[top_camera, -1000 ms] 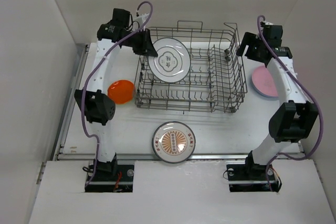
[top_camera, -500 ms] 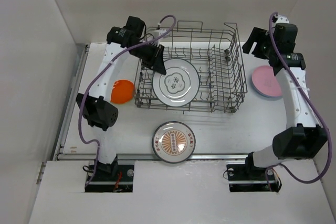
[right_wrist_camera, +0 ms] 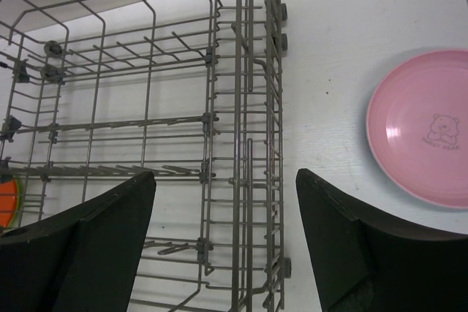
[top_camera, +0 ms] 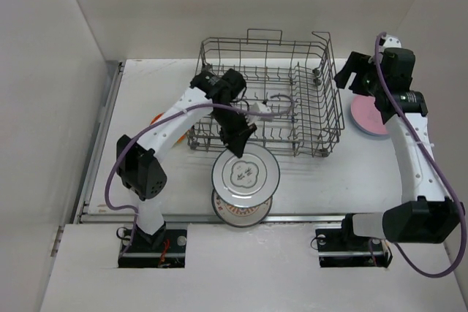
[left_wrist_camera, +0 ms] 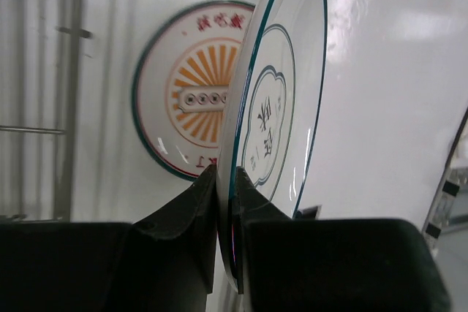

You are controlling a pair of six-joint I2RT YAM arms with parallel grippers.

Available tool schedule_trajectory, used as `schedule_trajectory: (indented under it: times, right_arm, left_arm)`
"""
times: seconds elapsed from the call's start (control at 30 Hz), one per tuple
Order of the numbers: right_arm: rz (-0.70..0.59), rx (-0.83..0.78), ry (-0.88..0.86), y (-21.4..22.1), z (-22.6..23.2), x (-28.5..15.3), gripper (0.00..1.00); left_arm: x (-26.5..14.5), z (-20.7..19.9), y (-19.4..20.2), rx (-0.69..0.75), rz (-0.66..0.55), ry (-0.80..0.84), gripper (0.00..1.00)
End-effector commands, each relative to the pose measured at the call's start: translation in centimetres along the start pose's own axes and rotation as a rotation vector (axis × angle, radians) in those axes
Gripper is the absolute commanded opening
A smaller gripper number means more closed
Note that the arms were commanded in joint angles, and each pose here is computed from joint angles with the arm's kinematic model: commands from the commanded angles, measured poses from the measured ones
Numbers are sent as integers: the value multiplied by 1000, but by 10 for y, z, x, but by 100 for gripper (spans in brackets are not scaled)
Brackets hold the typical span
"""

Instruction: Unload the plates from the dish rack

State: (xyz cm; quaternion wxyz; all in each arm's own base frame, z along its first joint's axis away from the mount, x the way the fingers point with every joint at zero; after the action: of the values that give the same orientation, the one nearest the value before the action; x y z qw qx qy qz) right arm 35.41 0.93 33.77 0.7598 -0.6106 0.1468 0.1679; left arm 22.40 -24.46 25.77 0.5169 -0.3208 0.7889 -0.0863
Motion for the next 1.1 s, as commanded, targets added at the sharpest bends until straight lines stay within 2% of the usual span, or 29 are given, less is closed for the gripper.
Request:
schedule_trajectory:
  times: [0.0,0.33,0.5,0.53,0.63,0.67,0.8,1.07]
  right_arm:
    - [-92,-8,-46,-13,11,-18,83]
    - [-57,-11,-57,10,13,-19,83]
    - [-77,-13,-51,6,13,-25,83]
    - [-77,-13,-51,6,13,-25,83]
    - [-68,-12,-50,8,13,-25,83]
    - [-68,-12,-50,8,13,-25,83]
    - [-77,-13,-51,5,14,-27,83]
    - [-77,-13,-51,1,14,-23,83]
  left_arm:
    - [4,-30,34,17,137,42,0]
    - [58,-20,58,43,253,21,0]
    - [70,-3,50,73,173,-95,19]
    - [71,-3,48,69,163,-100,28]
    - [71,-1,43,68,152,-132,46]
    - [68,-3,40,71,147,-134,55]
    - [58,-6,37,81,124,-174,60]
    - [26,-12,16,113,28,-307,60]
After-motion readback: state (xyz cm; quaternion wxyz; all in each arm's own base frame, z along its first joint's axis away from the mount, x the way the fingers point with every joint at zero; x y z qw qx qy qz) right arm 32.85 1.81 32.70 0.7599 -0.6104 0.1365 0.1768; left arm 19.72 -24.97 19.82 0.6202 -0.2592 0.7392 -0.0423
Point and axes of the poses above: each gripper's point midway between its finger pads, its own x axis out along the fingers, its own z axis along the line the jaws close on, y = z × x, the point moved 5 cm from there along -x, back along the fingers, and after that the axes turned 4 degrees about -x, right-handed, at the moved point
